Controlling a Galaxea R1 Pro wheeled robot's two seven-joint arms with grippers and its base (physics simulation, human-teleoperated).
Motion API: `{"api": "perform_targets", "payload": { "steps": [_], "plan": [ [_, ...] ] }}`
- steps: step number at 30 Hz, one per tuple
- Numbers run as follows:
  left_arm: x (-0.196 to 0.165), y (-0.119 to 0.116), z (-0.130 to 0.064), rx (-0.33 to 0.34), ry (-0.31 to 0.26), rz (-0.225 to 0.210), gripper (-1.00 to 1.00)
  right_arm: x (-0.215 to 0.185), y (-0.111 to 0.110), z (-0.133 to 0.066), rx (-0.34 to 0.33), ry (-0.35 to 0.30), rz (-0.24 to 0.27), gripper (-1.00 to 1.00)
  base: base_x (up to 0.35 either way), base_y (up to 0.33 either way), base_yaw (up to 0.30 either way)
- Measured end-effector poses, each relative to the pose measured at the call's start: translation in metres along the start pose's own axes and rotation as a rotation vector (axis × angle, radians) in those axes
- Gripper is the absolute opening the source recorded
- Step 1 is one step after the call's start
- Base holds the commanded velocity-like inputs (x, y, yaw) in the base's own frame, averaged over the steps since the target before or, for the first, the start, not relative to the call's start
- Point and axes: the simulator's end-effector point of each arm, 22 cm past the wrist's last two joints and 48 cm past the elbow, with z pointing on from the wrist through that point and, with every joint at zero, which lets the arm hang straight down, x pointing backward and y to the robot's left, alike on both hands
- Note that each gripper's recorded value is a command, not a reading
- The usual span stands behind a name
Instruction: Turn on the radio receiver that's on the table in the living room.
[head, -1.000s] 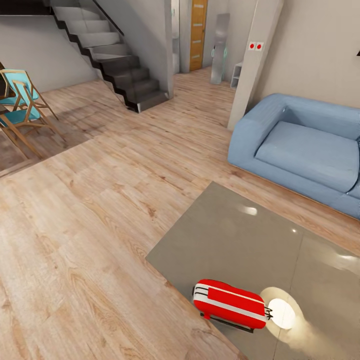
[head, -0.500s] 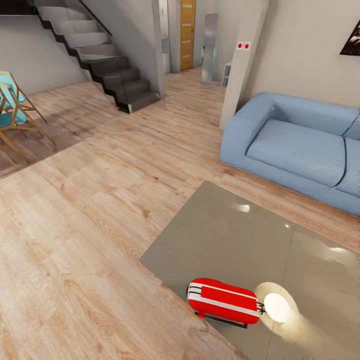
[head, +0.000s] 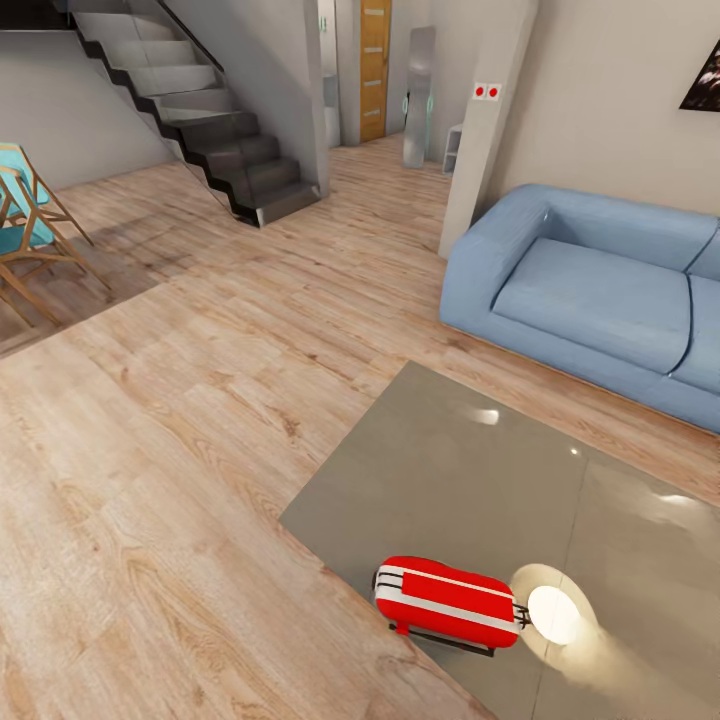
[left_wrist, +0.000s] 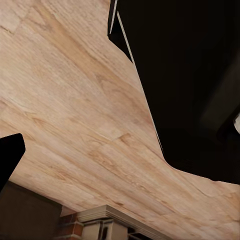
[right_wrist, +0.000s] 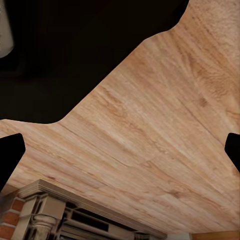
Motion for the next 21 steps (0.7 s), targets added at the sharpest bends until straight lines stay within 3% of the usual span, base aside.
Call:
{"api": "perform_targets", "payload": {
  "steps": [21],
  "plan": [
    [0.0018, -0.0039, -0.0001, 0.006, 0.003, 0.012, 1.0, -0.0008, 0.0014, 0.0, -0.002, -0.003, 0.002, 1.0, 0.0, 0.0, 0.0]
  ]
}}
